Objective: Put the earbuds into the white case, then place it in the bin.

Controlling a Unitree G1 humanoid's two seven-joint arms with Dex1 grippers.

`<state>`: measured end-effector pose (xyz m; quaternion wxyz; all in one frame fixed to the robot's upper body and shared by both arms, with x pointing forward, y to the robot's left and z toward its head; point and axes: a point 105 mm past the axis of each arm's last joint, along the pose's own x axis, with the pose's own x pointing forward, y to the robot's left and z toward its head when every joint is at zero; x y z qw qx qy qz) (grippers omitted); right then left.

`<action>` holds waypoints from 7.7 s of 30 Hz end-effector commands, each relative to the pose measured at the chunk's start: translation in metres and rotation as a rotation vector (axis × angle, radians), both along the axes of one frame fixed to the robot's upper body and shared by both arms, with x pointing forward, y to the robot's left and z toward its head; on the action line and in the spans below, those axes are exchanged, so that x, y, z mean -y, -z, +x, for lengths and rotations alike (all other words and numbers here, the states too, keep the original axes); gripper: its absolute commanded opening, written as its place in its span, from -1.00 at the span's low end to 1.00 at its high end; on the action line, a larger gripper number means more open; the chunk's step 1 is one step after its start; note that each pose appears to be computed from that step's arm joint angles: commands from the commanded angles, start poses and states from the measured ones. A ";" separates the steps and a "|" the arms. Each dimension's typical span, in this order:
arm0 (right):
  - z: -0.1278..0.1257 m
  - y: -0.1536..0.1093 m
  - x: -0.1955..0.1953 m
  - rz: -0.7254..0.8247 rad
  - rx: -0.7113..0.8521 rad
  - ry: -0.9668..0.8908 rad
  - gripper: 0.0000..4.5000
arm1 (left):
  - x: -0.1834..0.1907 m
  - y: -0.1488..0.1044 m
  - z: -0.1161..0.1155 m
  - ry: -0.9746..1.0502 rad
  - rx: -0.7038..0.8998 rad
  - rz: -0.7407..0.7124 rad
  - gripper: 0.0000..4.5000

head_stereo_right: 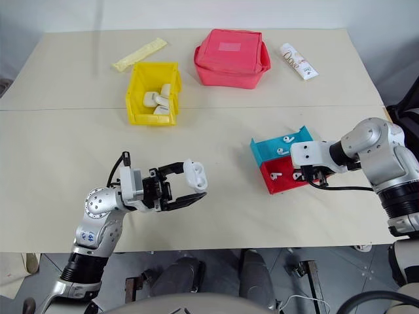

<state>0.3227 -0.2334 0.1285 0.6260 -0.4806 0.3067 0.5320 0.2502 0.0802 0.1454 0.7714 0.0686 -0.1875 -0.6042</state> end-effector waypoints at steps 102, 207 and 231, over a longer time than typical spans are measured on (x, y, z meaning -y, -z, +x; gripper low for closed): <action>-0.112 -0.061 0.011 0.958 0.322 0.575 0.99 | 0.009 -0.024 0.064 0.174 0.018 -0.098 0.22; 0.099 -0.074 -0.033 0.322 0.162 0.353 -0.80 | 0.003 -0.015 0.014 0.016 0.033 -0.135 0.22; -0.080 -0.114 -0.137 1.461 -0.116 0.423 -0.80 | 0.044 -0.025 0.064 0.271 0.074 -0.119 0.22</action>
